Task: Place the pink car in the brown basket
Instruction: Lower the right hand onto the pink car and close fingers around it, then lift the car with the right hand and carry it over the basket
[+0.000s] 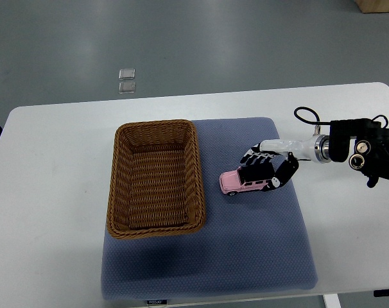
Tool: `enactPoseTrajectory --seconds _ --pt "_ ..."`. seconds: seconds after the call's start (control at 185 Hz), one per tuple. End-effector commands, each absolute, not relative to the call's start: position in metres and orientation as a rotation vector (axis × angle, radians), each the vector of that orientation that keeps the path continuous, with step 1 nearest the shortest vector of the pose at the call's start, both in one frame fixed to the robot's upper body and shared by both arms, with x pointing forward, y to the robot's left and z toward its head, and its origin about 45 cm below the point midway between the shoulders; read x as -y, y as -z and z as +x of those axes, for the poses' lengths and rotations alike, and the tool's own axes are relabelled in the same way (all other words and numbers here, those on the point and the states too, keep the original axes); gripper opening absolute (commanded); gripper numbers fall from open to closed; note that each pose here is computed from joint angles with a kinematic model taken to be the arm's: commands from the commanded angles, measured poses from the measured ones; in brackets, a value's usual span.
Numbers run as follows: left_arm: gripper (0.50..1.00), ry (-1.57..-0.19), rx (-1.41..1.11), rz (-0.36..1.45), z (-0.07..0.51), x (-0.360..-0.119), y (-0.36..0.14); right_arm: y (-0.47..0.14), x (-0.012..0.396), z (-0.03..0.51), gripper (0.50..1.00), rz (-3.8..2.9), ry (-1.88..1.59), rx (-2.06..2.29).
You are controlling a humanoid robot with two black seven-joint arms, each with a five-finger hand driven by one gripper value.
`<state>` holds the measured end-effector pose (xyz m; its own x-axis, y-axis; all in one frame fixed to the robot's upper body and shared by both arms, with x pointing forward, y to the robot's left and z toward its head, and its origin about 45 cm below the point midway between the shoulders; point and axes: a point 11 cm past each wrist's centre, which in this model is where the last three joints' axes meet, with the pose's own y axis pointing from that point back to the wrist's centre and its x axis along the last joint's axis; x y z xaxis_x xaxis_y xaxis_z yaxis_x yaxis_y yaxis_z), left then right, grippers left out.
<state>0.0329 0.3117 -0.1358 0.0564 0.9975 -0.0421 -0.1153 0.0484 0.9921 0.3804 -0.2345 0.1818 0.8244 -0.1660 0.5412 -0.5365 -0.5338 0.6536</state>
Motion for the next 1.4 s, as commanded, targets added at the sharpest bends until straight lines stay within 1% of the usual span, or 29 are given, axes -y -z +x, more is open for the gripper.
enactPoseTrajectory --seconds 0.0,0.027,0.049,0.097,0.102,0.108,0.113,0.119,0.124,0.135,0.167,0.227,0.275,0.421,0.62,0.771,0.917,0.971,1.036,1.138,1.23,1.397 --pt "1.000 -1.192 -1.107 1.115 0.033 -0.312 0.136 -0.179 0.233 0.378 0.721 2.117 -0.553 0.500" --pt "1.000 -1.192 -1.107 1.115 0.033 -0.312 0.136 -0.178 0.234 0.377 0.703 2.113 -0.563 0.495" --pt "1.000 -1.193 -1.106 1.116 0.033 -0.312 0.136 -0.176 0.233 0.376 0.666 2.112 -0.580 0.483" --pt "1.000 -1.192 -1.107 1.115 0.033 -0.312 0.136 -0.173 0.229 0.374 0.623 2.121 -0.597 0.468" --pt "1.000 -1.192 -1.107 1.115 0.033 -0.312 0.136 -0.172 0.228 0.374 0.609 2.121 -0.602 0.470" --pt "1.000 -1.192 -1.107 1.115 0.033 -0.312 0.136 -0.172 0.228 0.374 0.609 2.121 -0.602 0.470" --pt "1.000 -1.192 -1.107 1.115 0.033 -0.312 0.136 -0.172 0.229 0.374 0.593 2.119 -0.607 0.471" --pt "1.000 -1.192 -1.107 1.115 0.033 -0.312 0.136 -0.172 0.229 0.374 0.592 2.119 -0.607 0.471" --pt "1.000 -1.192 -1.107 1.115 0.033 -0.312 0.136 -0.172 0.228 0.374 0.576 2.121 -0.613 0.471" --pt "1.000 -1.192 -1.107 1.115 0.033 -0.312 0.136 -0.171 0.228 0.374 0.566 2.120 -0.616 0.470" --pt "1.000 -1.191 -1.106 1.116 0.033 -0.312 0.136 -0.170 0.229 0.375 0.547 2.114 -0.624 0.475" --pt "1.000 -1.192 -1.107 1.115 0.033 -0.312 0.136 -0.170 0.230 0.375 0.535 2.111 -0.630 0.479" --pt "1.000 -1.192 -1.107 1.115 0.033 -0.312 0.136 -0.171 0.232 0.376 0.500 2.107 -0.633 0.485" --pt "1.000 -1.193 -1.106 1.116 0.033 -0.312 0.136 -0.182 0.241 0.383 0.500 2.096 -0.648 0.513" --pt "1.000 -1.193 -1.106 1.116 0.033 -0.312 0.136 -0.230 0.256 0.405 0.500 2.060 -0.734 0.564" --pt "1.000 -1.192 -1.105 1.117 0.032 -0.312 0.136 -0.259 0.256 0.412 0.500 2.064 -0.768 0.558" --pt "1.000 -1.188 -1.105 1.114 0.033 -0.311 0.136 -0.274 0.246 0.417 0.500 2.095 -0.780 0.574" --pt "1.000 -1.186 -1.107 1.113 0.033 -0.310 0.136 -0.282 0.238 0.420 0.500 2.118 -0.792 0.580" --pt "1.000 -1.186 -1.107 1.113 0.033 -0.310 0.136 -0.285 0.218 0.423 0.500 2.162 -0.797 0.573" --pt "1.000 -1.188 -1.106 1.112 0.033 -0.310 0.136 -0.281 0.195 0.426 0.500 2.204 -0.791 0.561" --pt "1.000 -1.188 -1.105 1.116 0.032 -0.311 0.136 -0.275 0.162 0.431 0.500 2.230 -0.811 0.519" --pt "1.000 -1.187 -1.108 1.113 0.033 -0.310 0.136 -0.261 0.117 0.437 0.500 2.257 -0.816 0.480"
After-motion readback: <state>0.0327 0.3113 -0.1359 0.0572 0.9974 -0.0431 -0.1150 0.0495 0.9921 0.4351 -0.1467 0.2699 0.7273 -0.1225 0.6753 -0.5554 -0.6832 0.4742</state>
